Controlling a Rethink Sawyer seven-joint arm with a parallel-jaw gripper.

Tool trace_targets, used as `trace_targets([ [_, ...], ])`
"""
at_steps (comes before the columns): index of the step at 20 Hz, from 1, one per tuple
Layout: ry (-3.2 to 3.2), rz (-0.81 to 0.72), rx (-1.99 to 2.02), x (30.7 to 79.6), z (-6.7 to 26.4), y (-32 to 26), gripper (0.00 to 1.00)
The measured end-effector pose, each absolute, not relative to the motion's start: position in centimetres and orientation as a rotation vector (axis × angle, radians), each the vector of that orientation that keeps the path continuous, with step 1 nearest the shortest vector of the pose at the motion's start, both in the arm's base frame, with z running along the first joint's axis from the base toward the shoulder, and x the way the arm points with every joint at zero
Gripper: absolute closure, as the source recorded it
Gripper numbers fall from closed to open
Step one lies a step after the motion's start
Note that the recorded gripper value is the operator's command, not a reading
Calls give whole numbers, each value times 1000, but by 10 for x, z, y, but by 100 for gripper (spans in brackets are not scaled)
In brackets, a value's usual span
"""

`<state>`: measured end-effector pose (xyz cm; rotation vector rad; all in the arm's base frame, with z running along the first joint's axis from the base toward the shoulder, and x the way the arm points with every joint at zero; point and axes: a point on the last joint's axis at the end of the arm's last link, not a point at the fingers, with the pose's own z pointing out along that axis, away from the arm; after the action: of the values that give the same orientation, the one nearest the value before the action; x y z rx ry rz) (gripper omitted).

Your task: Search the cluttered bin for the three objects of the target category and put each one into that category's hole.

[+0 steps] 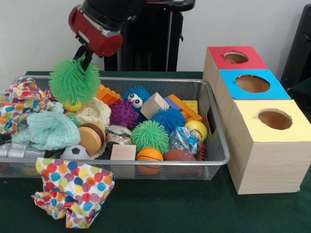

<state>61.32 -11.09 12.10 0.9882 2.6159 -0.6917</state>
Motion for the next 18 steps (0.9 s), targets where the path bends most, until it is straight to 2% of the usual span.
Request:
trace_targets([
  [11,2615,-740,1057,587,68,-171,100],
  [18,2657,-772,1106,563,43,-183,100],
])
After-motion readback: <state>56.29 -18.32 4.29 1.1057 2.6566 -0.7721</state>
